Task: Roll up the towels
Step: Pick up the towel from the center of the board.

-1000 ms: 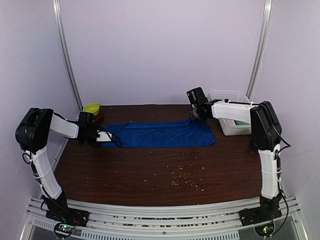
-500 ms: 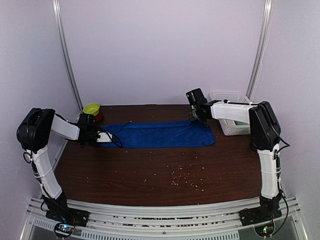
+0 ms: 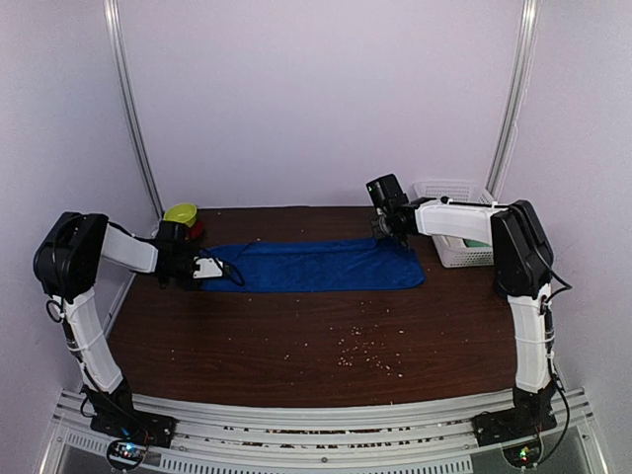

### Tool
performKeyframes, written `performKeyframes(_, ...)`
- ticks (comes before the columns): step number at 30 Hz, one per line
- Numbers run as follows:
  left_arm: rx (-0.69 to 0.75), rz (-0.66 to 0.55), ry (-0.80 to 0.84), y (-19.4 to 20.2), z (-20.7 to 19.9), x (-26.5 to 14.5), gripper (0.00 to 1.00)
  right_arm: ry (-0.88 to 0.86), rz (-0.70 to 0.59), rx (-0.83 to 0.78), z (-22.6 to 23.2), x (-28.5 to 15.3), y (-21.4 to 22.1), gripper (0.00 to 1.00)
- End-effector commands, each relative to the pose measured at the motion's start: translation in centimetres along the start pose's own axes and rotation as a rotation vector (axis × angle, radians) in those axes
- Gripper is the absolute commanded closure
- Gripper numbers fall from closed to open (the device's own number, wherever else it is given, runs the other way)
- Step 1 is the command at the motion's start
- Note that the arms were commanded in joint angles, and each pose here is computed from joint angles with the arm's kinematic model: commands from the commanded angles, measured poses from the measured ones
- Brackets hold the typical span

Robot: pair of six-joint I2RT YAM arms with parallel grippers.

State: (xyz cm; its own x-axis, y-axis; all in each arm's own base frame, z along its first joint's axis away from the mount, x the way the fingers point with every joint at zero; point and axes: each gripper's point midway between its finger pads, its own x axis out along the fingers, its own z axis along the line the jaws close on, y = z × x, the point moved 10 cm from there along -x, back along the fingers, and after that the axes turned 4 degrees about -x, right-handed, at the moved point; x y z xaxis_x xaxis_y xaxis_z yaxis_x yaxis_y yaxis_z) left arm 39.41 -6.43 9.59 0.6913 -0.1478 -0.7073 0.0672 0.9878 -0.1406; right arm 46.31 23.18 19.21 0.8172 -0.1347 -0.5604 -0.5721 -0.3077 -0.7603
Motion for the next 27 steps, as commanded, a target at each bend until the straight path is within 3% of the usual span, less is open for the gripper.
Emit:
performKeyframes(1, -0.117, -0.054, -0.002, -0.8, 2.2, 0.1, 1.0, -0.005, 0.001, 0.001, 0.5, 0.1, -0.2, 1.0)
performKeyframes(11, -0.401, -0.148, 0.027, 0.7, 7.4, -2.1, 1.0, -0.005, -0.002, -0.005, 0.3, -0.5, -0.3, 1.0)
performKeyframes(19, -0.692, -0.155, -0.094, 3.0, 11.2, -5.3, 1.0, -0.015, -0.039, 0.032, -1.3, -2.1, -1.6, 1.0)
performKeyframes(27, -0.862, -0.251, -0.235, 3.5, 13.4, -12.0, 1.0, -0.056, -0.096, 0.093, -4.3, -6.8, -2.4, 1.0)
